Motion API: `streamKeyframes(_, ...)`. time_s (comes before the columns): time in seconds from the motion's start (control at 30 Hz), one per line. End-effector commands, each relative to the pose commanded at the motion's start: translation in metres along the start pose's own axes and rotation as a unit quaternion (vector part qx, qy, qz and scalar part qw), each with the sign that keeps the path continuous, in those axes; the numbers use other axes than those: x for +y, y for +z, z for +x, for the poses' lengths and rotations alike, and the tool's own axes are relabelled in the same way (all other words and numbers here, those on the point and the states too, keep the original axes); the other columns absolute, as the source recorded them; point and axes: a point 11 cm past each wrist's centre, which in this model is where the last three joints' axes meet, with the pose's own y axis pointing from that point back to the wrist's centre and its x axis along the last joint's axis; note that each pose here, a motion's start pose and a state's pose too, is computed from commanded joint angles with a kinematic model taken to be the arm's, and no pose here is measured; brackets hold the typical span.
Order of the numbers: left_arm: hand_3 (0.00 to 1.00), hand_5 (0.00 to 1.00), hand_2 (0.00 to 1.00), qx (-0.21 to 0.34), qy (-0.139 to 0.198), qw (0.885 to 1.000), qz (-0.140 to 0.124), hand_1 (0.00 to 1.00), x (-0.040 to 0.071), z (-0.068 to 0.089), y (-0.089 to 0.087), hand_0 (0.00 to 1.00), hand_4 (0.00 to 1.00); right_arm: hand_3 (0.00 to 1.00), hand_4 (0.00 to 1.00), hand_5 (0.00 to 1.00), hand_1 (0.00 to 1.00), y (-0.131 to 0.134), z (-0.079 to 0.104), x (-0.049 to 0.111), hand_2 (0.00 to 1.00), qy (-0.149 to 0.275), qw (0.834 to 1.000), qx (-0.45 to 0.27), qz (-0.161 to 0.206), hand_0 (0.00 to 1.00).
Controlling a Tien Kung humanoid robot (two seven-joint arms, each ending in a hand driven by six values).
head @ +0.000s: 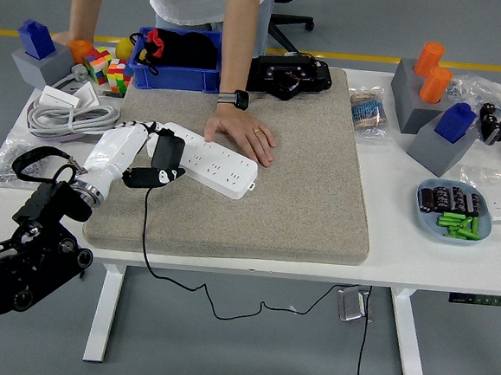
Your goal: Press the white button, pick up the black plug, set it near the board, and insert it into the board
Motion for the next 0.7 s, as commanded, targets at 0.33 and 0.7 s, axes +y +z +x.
streamKeyframes(0.33,0.685,0.411,0.735,-0.005,-0.020,1.000,0.007,0.841,0.001,-0.013,-0.001,0.833,0.885,0.606,0.655,0.407,0.639,0.002,-0.001,0.000,0.621,-0.001,1.000,0.001,-0.001,0.761)
streamKeyframes(0.7,0.684,0.411,0.736,-0.009,-0.024,1.000,0.018,0.842,-0.006,-0.015,-0.001,0.830,0.884,0.605,0.655,0.407,0.639,0.002,-0.001,0.000,0.621,-0.001,1.000,0.000,-0.002,0.760)
